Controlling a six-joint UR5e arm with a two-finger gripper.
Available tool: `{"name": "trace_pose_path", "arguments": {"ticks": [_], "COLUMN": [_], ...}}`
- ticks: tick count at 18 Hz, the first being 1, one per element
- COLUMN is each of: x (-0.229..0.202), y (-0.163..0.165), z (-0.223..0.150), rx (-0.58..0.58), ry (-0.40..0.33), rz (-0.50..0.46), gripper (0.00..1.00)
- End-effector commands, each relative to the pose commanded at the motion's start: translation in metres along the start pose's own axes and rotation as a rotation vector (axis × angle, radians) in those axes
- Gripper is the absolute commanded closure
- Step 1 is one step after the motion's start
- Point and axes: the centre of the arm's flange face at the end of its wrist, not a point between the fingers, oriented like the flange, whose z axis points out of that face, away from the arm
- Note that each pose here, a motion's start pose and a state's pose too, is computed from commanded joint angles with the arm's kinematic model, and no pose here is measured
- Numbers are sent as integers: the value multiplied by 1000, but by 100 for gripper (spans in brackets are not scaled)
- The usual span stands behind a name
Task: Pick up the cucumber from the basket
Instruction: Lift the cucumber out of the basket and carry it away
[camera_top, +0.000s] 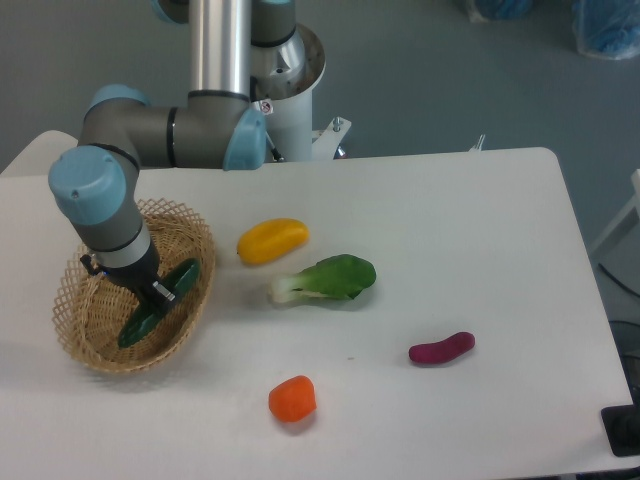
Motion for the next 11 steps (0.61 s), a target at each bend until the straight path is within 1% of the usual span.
{"name": "trace_pose_path", "arguments": {"ticks": [4,6,8,11], "x": [-45,-81,-113,-155], "y": [14,27,29,26], "z": [-8,-5,-1,2], "rx": [9,6,7,-2], "ry": [-7,-9,-16,-19], "rz": [-4,2,14,8], "gripper": [85,85,85,85]}}
